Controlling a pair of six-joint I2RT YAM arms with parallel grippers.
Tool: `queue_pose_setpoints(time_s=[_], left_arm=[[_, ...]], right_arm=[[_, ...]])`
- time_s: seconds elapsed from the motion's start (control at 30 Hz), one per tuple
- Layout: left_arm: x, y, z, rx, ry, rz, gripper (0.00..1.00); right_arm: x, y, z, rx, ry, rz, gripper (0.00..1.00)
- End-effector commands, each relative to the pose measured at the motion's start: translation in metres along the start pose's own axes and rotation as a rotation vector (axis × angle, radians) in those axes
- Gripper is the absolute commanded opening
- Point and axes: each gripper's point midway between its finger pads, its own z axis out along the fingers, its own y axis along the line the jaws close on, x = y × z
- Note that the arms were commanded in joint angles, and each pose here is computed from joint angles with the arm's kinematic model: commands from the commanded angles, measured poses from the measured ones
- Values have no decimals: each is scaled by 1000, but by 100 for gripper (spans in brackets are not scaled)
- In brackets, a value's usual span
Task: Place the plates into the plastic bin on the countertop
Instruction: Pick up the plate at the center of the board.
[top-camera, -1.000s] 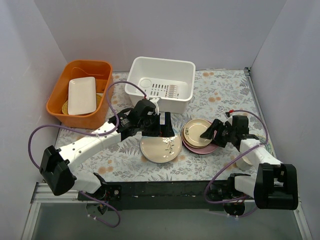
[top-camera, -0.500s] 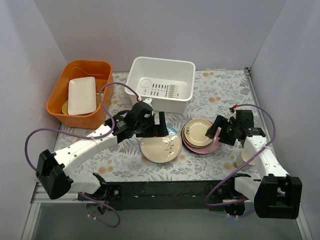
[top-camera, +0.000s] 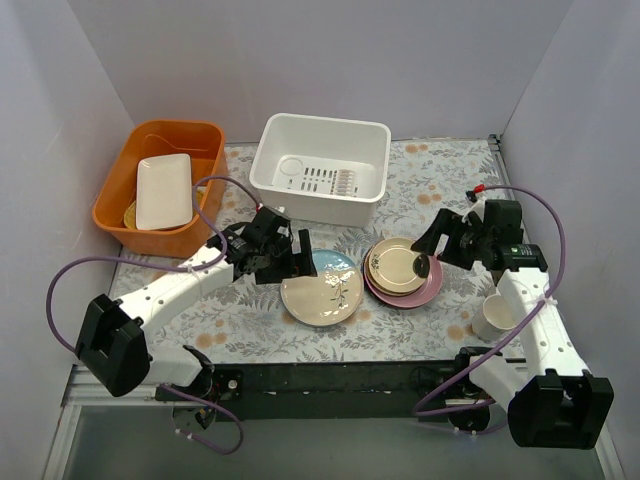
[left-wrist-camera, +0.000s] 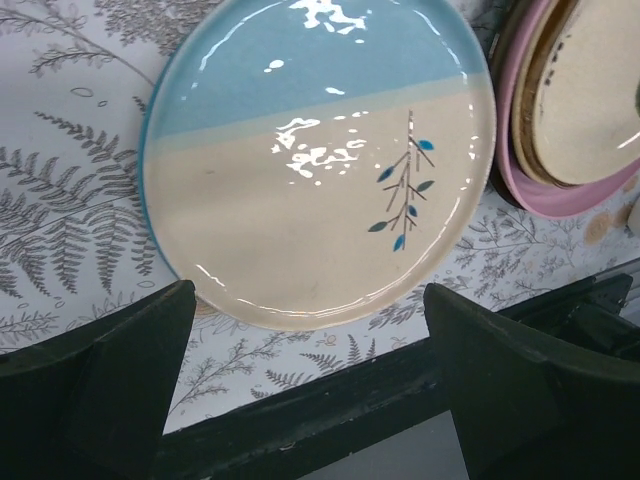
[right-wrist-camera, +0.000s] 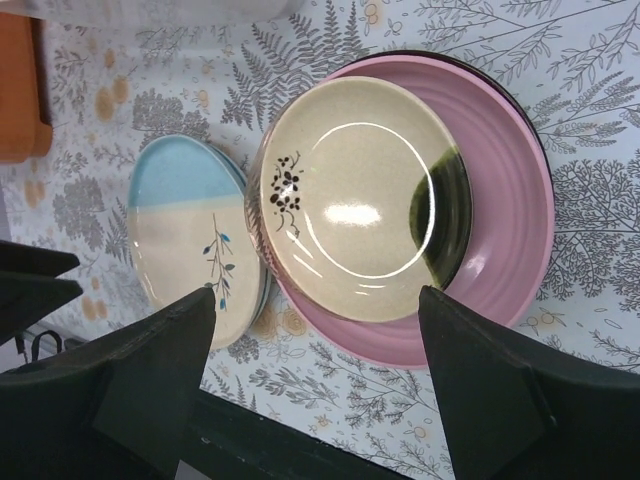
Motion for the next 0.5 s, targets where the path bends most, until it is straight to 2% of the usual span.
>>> queue_pose_setpoints(time_s=[0.0, 0.37, 0.47], left_arm=[[2, 11, -4, 26, 29, -47, 98], [16, 32, 1, 20, 76, -111, 98], [19, 35, 4, 18, 80, -119, 98]], right_arm=[[-10, 22, -12, -79, -20, -30, 89], [19, 66, 7, -170, 84, -75, 86], [29, 78, 15, -189, 116, -98, 83]])
